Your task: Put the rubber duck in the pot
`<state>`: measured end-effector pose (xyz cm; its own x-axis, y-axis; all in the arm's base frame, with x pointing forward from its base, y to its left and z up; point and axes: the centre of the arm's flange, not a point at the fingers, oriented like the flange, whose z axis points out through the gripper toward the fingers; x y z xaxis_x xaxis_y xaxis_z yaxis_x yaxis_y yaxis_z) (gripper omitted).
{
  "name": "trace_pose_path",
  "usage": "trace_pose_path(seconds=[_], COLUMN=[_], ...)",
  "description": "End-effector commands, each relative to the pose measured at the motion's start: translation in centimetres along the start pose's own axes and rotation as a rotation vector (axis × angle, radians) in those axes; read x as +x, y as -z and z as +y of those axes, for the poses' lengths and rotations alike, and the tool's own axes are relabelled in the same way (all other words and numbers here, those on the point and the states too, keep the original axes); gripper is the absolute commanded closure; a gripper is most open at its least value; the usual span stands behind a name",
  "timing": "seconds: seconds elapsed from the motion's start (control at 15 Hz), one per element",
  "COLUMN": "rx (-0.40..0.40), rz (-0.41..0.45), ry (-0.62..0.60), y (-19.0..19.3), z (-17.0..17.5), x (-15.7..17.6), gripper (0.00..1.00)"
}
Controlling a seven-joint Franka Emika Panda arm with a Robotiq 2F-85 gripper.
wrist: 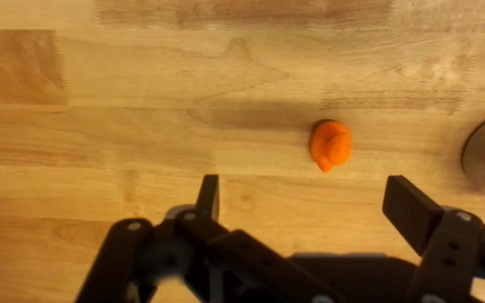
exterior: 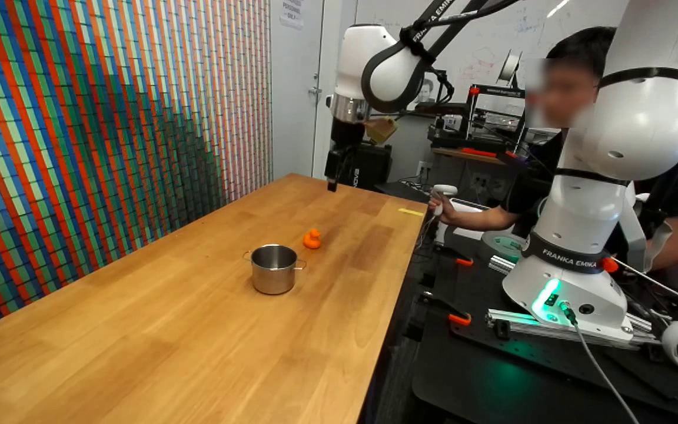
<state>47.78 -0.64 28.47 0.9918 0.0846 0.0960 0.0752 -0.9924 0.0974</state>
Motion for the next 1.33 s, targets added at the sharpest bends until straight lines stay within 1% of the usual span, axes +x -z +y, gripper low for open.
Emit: trace_pose_path(seconds=[0.0, 0.2, 0.33, 0.6, 0.93, 1.27], rx=[-0.019, -0.027, -0.019, -0.004, 0.001, 0.004], rz=[0.033, 0.1, 0.121, 0.123, 0.122, 0.145], ry=[-0.028, -0.04, -0.056, -0.106, -0.135, -0.158], y=[-3.6, -5.6, -6.6, -8.7, -11.2, -12.8], z=[-1.4, -2.7, -3.5, -4.5, -5.2, -5.7], x=[0.4, 1.0, 1.2, 1.0, 0.7, 1.9], gripper=[0.0, 0.0, 0.0, 0.0, 0.0, 0.0])
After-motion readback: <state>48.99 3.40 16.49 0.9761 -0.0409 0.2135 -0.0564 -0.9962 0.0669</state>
